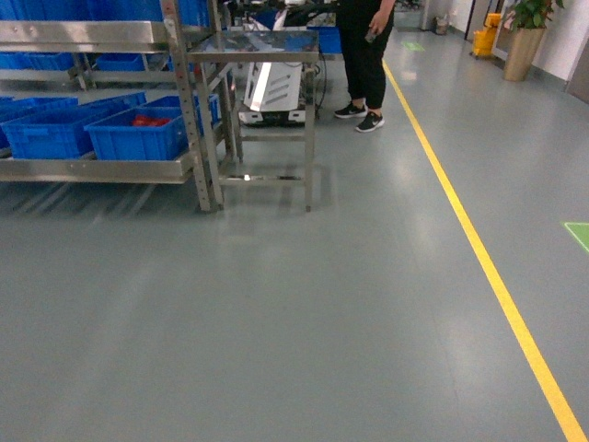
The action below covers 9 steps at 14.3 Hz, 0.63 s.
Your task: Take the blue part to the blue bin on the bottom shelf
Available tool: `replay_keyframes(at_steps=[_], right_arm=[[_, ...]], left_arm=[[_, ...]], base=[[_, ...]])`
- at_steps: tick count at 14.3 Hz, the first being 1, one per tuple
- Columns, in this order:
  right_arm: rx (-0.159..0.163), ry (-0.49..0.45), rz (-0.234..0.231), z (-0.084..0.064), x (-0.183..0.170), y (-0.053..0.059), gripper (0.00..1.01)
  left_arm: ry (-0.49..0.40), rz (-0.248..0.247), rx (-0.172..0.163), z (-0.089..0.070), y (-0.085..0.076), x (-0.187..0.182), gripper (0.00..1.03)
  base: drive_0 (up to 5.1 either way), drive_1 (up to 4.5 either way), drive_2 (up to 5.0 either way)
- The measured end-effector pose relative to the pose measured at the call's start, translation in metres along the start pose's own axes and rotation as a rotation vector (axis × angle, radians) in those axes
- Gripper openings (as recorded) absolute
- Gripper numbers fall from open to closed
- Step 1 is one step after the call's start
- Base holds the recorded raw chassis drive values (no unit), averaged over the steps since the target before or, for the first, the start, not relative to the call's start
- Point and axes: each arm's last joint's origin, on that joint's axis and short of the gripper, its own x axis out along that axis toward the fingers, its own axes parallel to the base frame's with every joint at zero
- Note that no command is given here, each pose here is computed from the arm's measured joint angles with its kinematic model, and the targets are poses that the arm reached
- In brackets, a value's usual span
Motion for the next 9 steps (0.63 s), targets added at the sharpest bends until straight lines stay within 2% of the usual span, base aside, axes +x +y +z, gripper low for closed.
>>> replay_keyframes(at_steps=[9], right_arm=[[0.0,0.0,0.0,0.0,0.0,0.0,0.98]], left_arm=[[0.003,0.0,0.0,-0.0004,0.0,0.0001,0.44]], base=[[0.0,4.24,-4.3]])
